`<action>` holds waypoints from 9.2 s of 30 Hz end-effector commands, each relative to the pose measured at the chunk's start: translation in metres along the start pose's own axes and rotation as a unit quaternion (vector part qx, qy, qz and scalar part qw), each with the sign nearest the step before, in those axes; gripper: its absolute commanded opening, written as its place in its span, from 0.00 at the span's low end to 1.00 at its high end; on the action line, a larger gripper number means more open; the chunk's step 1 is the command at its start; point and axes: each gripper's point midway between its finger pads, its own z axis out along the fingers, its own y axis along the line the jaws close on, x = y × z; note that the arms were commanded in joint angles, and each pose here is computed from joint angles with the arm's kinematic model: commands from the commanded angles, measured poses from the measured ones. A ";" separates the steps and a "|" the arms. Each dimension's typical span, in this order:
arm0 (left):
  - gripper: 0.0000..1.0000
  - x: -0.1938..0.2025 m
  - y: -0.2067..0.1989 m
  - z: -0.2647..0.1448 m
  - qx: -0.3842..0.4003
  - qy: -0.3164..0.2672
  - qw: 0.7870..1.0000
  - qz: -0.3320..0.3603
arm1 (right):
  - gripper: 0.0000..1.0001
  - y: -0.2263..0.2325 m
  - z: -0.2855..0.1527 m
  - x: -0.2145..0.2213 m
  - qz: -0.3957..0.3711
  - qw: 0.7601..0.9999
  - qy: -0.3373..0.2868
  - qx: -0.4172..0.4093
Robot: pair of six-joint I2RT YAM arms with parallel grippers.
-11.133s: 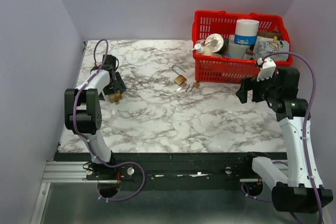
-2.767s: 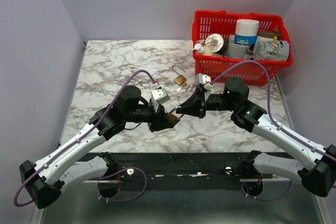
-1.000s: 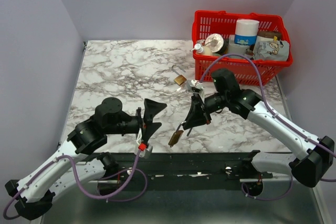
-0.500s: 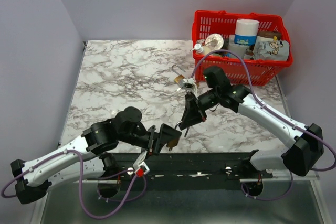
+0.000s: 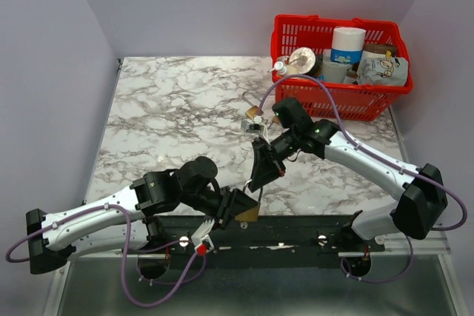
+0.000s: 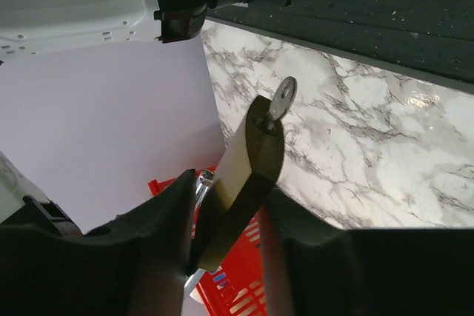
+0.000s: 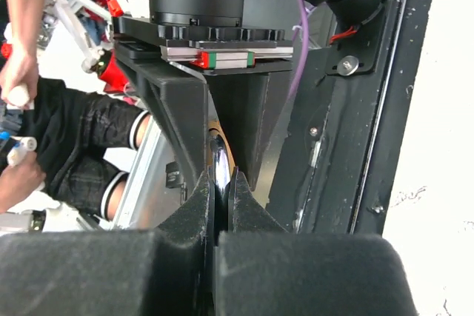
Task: Lock with the key
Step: Adjust the lock, then lock the lock.
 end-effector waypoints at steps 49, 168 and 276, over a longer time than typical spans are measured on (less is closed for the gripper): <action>0.00 0.069 0.097 -0.056 -0.177 -0.057 0.630 -0.754 | 0.72 0.035 -0.062 -0.033 -0.267 0.937 -0.053 0.220; 0.77 0.063 0.066 -0.098 -0.248 -0.023 0.601 -0.759 | 0.01 0.057 -0.053 -0.071 -0.240 0.931 -0.120 0.247; 0.99 0.205 0.036 -0.165 -0.533 -0.031 0.062 -0.843 | 0.01 -0.078 -0.099 -0.183 -0.221 0.789 -0.286 0.497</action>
